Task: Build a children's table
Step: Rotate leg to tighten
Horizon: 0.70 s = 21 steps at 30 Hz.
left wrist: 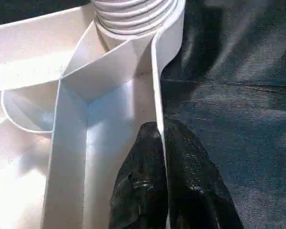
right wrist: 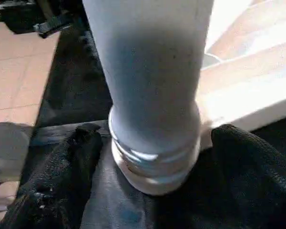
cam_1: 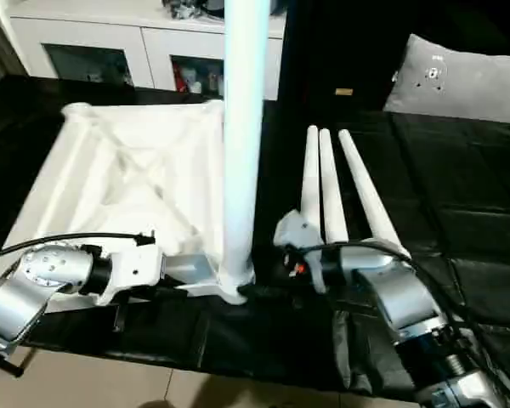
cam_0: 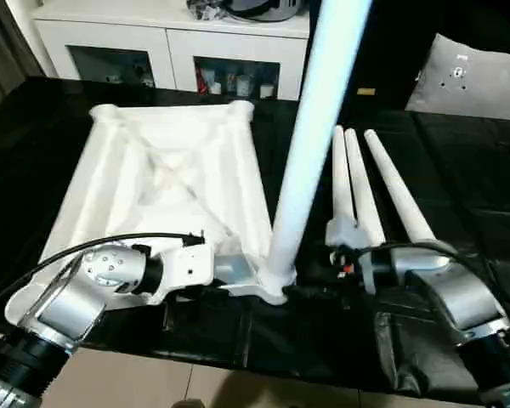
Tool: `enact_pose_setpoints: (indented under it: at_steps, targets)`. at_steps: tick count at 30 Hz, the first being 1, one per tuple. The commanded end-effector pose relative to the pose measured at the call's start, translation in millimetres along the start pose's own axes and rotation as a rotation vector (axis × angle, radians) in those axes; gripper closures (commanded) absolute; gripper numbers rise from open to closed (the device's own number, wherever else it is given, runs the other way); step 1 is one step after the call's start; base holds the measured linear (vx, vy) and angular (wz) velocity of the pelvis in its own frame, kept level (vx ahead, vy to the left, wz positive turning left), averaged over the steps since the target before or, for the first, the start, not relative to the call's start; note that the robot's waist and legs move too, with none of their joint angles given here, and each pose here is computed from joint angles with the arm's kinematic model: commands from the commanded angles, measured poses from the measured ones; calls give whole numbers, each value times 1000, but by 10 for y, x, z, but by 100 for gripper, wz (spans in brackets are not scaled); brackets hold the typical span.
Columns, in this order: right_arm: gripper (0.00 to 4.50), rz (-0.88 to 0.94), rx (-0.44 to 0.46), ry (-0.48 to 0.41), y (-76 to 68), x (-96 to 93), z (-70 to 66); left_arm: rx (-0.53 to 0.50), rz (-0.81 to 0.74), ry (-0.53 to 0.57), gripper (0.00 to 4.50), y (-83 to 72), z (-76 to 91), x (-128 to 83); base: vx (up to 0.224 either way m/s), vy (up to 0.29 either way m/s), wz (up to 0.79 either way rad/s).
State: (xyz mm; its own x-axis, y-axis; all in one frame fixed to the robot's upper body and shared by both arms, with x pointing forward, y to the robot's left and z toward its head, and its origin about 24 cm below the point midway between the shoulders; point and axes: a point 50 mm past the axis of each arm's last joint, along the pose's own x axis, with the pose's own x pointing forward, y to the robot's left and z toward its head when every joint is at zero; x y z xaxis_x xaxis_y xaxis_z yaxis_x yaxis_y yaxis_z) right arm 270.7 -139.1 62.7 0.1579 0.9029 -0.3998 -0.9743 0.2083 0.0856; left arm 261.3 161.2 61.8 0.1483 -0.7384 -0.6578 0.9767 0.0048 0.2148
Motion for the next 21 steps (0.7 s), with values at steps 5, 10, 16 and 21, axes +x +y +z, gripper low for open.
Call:
enact_pose_setpoints:
  at_steps: [5,10,16,21]
  targets:
    - [117,45,21,-24,-22,83,0,13,-88,25,450,-86,-35,94,0,0,0]
    - [161,28,25,-41,-58,115,-32,14,-96,13,450,-99,-30,114,0,0,0]
    - [176,-13,14,-84,-81,143,-22,11,-91,12,450,-99,-39,116,0,0,0]
    - [181,2,42,-95,36,214,-101,-41,-60,-13,450,-151,-24,144,0,0,0]
